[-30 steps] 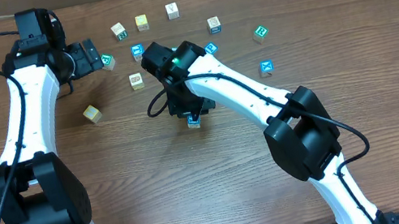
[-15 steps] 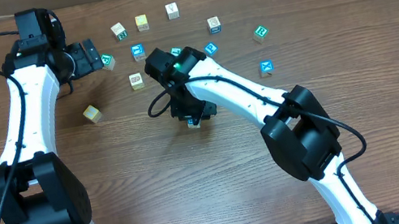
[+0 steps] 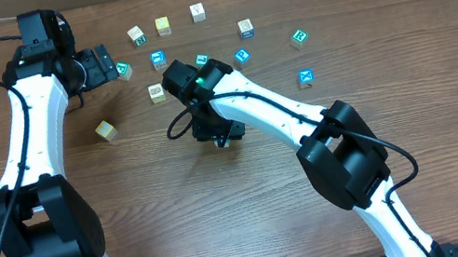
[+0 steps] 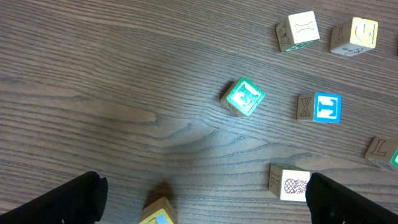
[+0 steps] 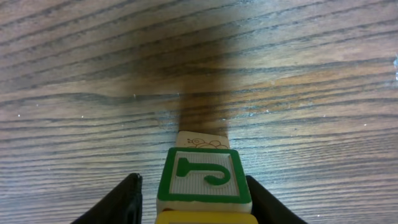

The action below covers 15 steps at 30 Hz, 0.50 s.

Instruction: Form a tower

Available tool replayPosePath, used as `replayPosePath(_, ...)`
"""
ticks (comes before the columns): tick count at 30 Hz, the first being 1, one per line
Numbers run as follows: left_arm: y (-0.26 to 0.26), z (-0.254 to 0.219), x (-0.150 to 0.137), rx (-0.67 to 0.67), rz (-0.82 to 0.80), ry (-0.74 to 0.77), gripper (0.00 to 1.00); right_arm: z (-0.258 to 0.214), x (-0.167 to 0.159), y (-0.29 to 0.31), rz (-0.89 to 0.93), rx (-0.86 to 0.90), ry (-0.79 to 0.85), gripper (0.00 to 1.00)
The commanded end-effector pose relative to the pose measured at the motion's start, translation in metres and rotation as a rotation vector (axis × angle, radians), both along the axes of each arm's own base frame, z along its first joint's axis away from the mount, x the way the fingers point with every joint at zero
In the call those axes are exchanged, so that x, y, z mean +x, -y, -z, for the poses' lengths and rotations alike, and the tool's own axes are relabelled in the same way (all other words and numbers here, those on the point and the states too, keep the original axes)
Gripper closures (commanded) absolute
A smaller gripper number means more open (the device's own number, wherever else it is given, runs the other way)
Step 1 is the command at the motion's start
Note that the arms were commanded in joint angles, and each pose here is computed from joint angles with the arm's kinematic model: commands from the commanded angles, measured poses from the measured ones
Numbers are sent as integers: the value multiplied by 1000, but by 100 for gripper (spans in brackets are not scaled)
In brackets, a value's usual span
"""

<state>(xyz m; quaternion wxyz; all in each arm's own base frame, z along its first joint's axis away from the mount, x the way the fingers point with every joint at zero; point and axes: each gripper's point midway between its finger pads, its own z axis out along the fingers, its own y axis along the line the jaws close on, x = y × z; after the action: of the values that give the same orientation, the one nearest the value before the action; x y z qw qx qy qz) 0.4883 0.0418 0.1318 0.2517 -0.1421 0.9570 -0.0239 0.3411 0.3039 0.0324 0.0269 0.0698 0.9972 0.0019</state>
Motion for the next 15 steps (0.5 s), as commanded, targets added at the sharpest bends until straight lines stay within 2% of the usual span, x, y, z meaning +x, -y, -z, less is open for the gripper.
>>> replayPosePath(1,1,-13,0,-1,-5,31,0,3,-1,2,-2,-14,-1,51)
replayPosePath(5,1,-13,0,-1,-5,31,0,4,-2,2,-2,-16,-3,45)
replayPosePath(15,1,-13,0,-1,-5,31,0,22,-5,6,3,-21,-5,41)
